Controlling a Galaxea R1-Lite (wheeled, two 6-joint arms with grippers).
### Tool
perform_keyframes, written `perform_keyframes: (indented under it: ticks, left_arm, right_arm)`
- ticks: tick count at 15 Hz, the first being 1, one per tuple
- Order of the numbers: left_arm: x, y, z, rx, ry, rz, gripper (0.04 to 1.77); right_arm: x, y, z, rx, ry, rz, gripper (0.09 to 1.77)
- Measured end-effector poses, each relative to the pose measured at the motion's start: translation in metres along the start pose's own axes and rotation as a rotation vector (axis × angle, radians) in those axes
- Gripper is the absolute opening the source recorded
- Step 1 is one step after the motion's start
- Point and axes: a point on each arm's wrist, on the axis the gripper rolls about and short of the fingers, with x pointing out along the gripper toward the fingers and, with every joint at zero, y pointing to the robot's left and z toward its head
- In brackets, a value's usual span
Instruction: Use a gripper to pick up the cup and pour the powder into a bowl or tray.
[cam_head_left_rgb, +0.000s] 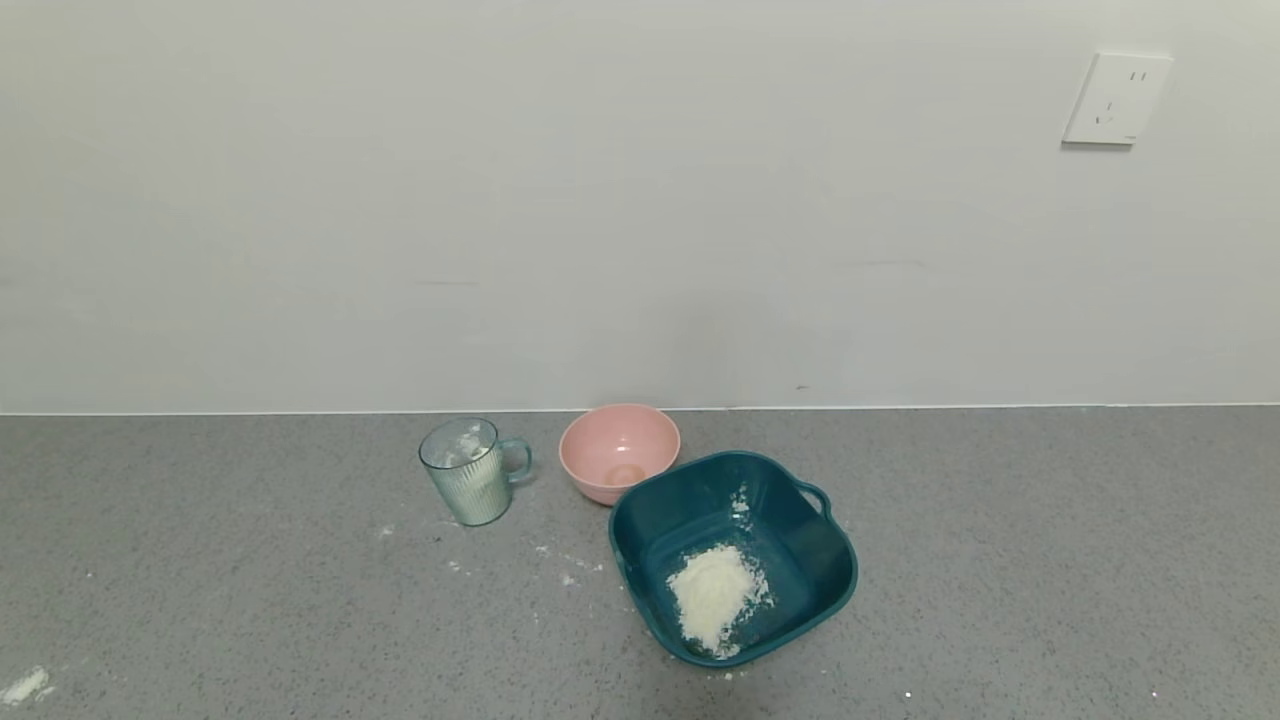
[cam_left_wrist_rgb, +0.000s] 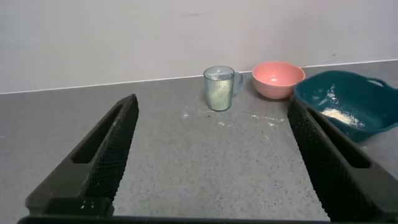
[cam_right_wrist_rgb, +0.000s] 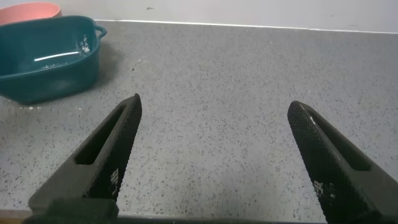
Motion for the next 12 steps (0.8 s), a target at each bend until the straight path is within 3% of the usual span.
perform_keyframes:
  ticks: [7,12]
  left_arm:
    - [0.015,-0.003,-0.053,-0.054,-0.072,0.005,1.72]
    - [0.028,-0.006,-0.091,-0.050,0.020,-0.005,1.72]
  right_arm:
    - [0.000,0.000,0.000,0.000,0.000,0.000,1.71]
    - [0.000,0.000,0.000,0.000,0.000,0.000,1.71]
